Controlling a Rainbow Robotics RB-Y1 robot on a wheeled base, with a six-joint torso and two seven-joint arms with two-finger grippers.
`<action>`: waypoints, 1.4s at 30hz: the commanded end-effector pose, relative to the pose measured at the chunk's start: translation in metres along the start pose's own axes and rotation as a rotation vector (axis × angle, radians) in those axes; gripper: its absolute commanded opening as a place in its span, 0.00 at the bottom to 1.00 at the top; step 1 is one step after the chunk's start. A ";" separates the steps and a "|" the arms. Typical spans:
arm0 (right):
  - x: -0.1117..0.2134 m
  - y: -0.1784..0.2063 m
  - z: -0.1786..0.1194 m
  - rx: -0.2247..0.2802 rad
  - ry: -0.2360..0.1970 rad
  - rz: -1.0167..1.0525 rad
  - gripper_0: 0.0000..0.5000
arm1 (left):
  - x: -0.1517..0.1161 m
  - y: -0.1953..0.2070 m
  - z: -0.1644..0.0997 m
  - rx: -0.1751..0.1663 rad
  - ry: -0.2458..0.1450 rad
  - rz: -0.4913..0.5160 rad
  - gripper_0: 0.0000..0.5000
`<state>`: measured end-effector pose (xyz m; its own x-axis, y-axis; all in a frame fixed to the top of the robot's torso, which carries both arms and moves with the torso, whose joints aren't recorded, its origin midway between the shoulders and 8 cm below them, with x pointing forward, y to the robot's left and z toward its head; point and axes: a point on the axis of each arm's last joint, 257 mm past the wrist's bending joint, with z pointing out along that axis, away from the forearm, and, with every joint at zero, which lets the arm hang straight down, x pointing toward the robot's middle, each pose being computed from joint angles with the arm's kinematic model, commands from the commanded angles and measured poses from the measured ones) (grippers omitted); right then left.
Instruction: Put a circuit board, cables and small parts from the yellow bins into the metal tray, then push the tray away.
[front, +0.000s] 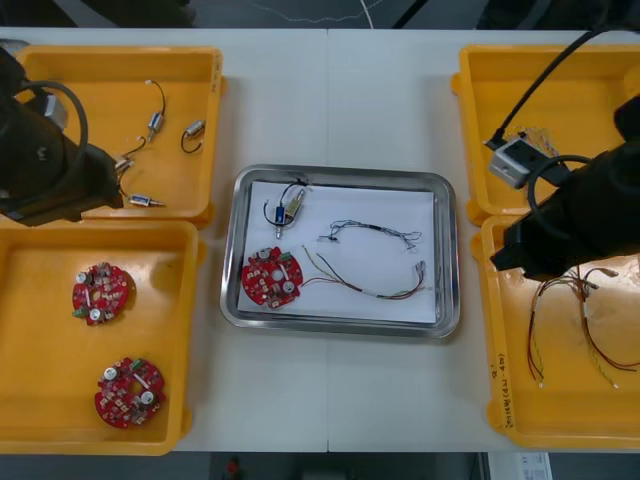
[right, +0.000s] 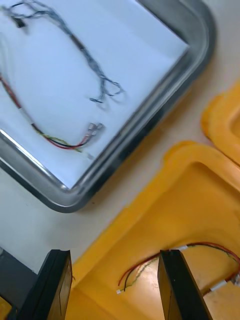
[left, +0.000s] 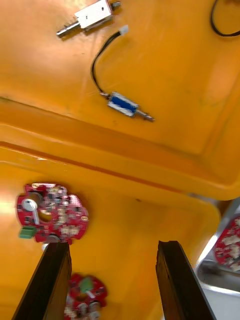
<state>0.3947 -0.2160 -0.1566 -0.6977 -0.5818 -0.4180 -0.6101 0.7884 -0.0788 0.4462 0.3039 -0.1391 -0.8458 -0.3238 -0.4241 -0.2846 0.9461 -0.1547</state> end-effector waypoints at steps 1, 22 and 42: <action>-0.016 0.030 0.004 0.005 0.047 -0.166 1.00 | -0.003 0.052 -0.015 -0.056 -0.016 0.063 1.00; -0.060 0.166 0.061 -0.030 0.068 -0.757 1.00 | -0.002 0.089 -0.018 -0.050 -0.025 0.180 1.00; -0.047 0.190 0.122 0.029 0.101 -0.971 1.00 | -0.002 0.077 -0.028 0.006 -0.052 0.286 1.00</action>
<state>0.3599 -0.0341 -0.2687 -0.0170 -0.9961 -0.0870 -0.9389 0.0458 -0.3411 0.4157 0.3684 -0.1453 -0.8831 -0.1363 -0.4490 -0.1032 0.9899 -0.0975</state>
